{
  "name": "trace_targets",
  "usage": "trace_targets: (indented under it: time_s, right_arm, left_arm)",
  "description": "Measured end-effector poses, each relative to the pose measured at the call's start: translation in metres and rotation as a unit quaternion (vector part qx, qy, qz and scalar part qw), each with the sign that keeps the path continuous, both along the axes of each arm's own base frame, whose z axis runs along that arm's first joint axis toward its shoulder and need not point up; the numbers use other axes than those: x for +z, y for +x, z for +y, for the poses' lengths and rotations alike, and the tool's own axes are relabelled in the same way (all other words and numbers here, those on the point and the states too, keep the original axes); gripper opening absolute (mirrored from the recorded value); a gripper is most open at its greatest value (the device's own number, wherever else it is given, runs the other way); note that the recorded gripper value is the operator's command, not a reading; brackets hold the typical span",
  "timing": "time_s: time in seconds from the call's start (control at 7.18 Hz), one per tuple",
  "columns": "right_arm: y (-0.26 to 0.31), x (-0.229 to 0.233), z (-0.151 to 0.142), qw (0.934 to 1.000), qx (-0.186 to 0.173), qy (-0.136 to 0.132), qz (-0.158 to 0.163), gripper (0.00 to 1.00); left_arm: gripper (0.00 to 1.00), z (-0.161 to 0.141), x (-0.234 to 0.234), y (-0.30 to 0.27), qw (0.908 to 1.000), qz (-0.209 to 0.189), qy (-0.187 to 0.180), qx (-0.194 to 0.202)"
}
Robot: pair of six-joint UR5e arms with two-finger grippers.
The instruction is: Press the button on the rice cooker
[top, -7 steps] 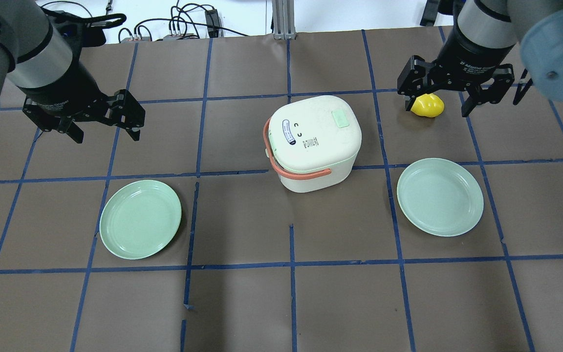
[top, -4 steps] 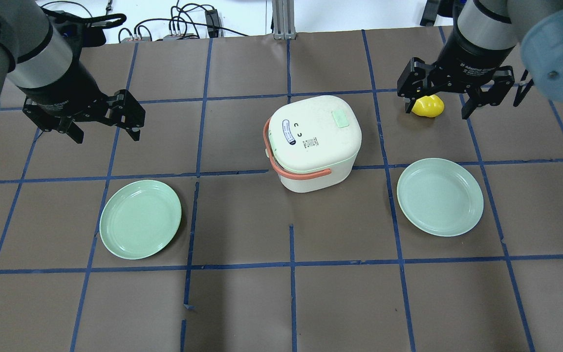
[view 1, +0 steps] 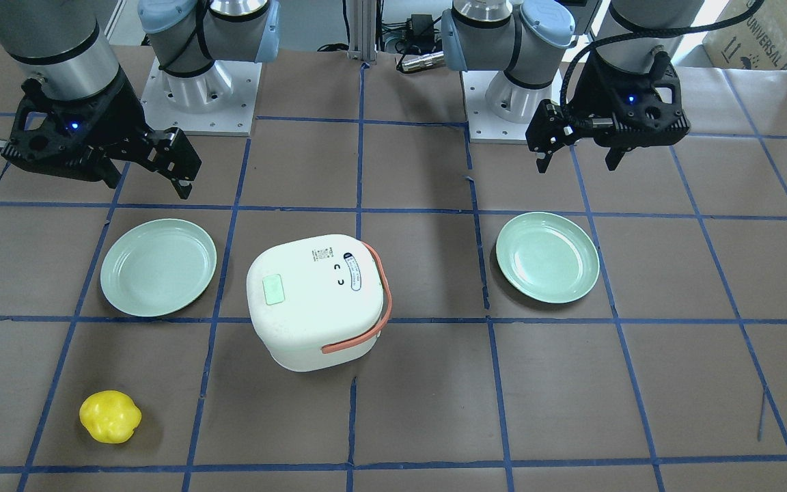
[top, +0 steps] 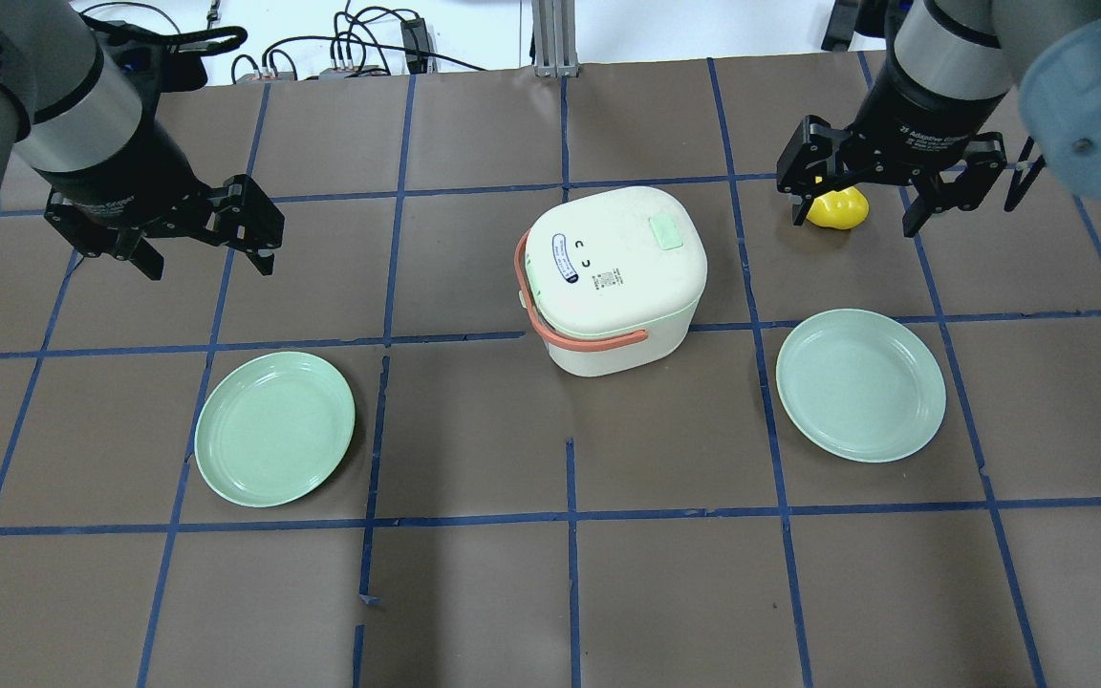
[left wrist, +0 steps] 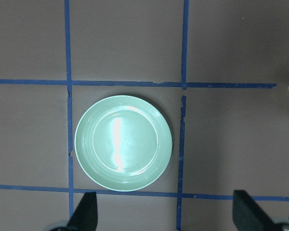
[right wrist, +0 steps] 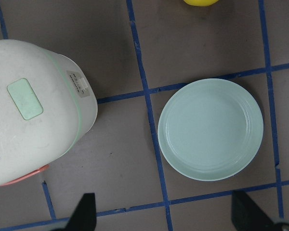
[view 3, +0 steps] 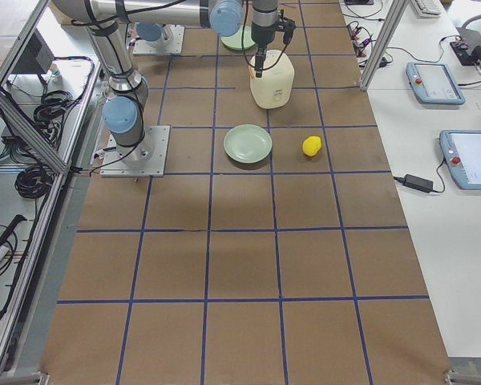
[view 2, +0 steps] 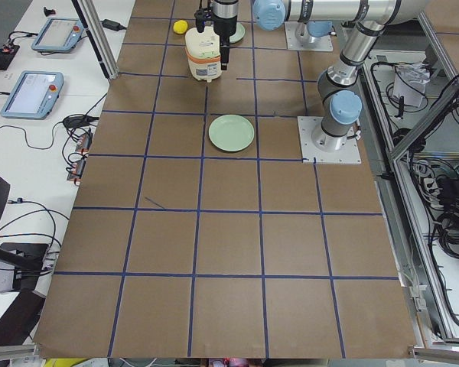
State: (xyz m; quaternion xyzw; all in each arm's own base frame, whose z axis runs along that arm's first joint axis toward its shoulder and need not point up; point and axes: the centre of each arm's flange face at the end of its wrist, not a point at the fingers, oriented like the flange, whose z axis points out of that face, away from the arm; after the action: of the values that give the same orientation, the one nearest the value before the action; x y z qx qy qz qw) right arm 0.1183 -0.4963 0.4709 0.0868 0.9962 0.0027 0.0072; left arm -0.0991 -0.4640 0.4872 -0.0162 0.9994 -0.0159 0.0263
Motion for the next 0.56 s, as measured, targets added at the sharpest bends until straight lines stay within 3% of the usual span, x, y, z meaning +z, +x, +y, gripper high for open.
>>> trace_targets:
  time_s: [0.28, 0.42, 0.56]
  right_arm:
    - [0.004, -0.001, -0.001, 0.9997, -0.001, 0.005, -0.023, 0.22]
    - [0.009, -0.004, -0.004, 0.9988, -0.001, 0.008, -0.048, 0.08]
    - [0.012, -0.008, -0.006, 0.9978, -0.001, 0.019, -0.064, 0.09]
  left_arm:
    - [1.0, 0.0, 0.0, 0.0, 1.0, 0.0, 0.0, 0.0]
    - [1.0, 0.0, 0.0, 0.0, 1.0, 0.0, 0.0, 0.0]
    - [1.0, 0.0, 0.0, 0.0, 1.0, 0.0, 0.0, 0.0]
